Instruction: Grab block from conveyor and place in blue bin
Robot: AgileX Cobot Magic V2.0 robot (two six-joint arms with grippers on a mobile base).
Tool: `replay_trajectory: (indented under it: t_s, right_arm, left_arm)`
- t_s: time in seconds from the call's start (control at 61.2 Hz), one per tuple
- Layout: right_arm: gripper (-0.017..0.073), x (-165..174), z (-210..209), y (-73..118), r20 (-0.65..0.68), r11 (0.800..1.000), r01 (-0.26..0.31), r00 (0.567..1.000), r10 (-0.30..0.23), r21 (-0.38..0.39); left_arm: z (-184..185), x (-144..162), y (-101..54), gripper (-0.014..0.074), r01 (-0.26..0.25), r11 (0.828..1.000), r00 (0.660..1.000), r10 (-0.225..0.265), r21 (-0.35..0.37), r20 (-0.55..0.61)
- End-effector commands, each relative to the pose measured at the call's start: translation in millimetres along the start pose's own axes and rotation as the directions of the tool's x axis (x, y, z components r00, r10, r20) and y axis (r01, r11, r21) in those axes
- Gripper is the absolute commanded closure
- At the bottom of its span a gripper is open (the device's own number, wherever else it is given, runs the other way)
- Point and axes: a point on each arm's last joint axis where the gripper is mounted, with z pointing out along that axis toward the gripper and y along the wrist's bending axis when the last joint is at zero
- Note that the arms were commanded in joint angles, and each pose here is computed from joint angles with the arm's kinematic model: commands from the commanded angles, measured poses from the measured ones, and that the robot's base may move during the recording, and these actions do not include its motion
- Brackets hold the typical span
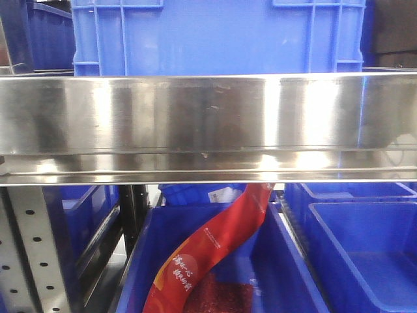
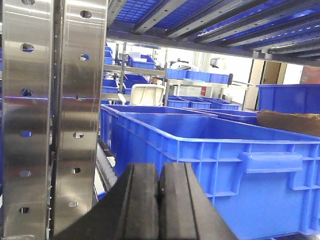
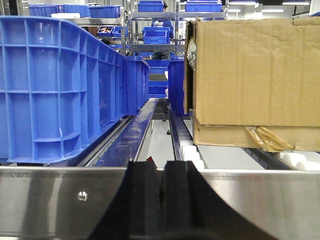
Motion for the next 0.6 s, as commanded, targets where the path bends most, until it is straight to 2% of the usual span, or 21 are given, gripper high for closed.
replay_trajectory:
  t_s: [0.0,0.441,0.474,0.555,0.588]
  right_arm:
    - [0.0719,-2,-1,-0.3,0.026,1.0,0.001,1.0,-0.001,0.004]
    - [0.0719,-2,-1,-0.3,0.026,1.0,0.001,1.0,-0.001,0.004]
    - [0.0719,-2,-1,-0.3,0.026,1.0,0.001,1.0,-0.001,0.004]
    - [0.0719,-2,-1,-0.3,0.026,1.0,0.001,1.0,-0.001,0.004]
    - [0.0719,-2,-1,-0.3,0.026,1.0,0.001,1.0,-0.001,0.004]
  left_arm:
    - [-1,-2,0.1,0.0704,0.002,1.0,1.0,-0.002,-0.003,0.023]
    - [-1,2,0.5,0.0704,0.002,1.0,1.0,-0.002,-0.003,0.017]
    - [-2,2,0.6,0.0704,-0.004,1.0,1.0,0.005,-0.004,0.02]
    - [-6,7,2.4,0.0704,-0.056,0.998,0.997,0.058,-0.025,0.051]
    - [-8,13,3.7,0.0704,-0.059,0.998,0.997,0.061,-0.038,0.043]
